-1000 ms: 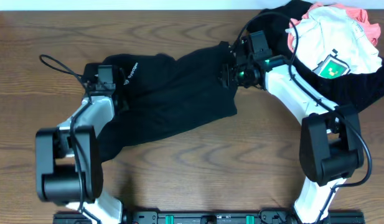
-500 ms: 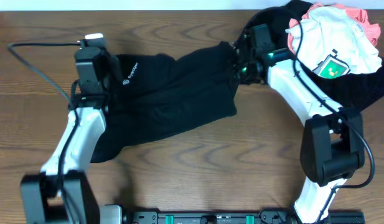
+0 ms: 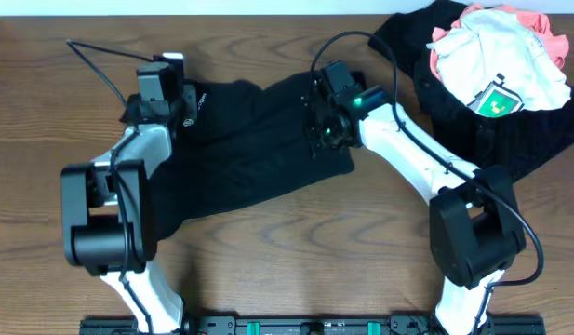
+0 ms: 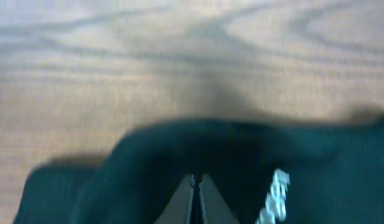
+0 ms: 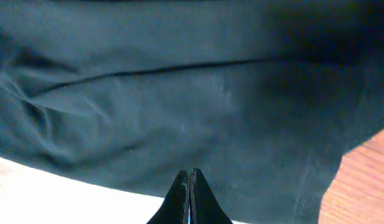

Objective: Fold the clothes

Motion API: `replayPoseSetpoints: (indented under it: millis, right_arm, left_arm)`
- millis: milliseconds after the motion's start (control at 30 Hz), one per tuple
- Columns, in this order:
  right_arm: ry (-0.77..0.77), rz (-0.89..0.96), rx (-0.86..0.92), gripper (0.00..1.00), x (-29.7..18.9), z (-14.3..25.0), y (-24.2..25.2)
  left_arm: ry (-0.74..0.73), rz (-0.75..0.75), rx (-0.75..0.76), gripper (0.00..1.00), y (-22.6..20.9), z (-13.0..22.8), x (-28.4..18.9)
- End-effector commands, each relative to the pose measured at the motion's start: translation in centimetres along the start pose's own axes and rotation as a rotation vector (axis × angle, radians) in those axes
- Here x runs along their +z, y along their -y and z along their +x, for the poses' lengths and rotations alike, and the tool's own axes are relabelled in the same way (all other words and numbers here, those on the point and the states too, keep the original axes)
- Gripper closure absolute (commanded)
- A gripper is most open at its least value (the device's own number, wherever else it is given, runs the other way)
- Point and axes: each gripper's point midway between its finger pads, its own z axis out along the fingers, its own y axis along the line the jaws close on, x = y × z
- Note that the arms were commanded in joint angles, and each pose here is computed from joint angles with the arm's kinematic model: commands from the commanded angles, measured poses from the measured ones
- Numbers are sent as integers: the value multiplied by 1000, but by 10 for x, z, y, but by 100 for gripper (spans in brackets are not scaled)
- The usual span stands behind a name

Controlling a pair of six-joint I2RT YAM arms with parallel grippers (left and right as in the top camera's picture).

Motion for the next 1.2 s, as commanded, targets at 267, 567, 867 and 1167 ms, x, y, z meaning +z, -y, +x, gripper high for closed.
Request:
replayPoseSetpoints:
  millis: [267, 567, 867, 1167]
  right_arm:
    - [-31, 64, -26, 99, 4, 20, 9]
    - [-84, 81, -45, 99, 34, 33, 19]
    - [-235, 194, -38, 99, 66, 67, 48]
    - [-392, 316, 48, 99, 51, 105, 77]
  left_arm:
    - [-4, 0, 16, 94, -3, 20, 37]
    - [-44, -9, 6, 94, -9, 40, 47]
    - [-61, -24, -1, 94, -16, 47, 50]
    - [-108, -120, -45, 94, -56, 61, 47]
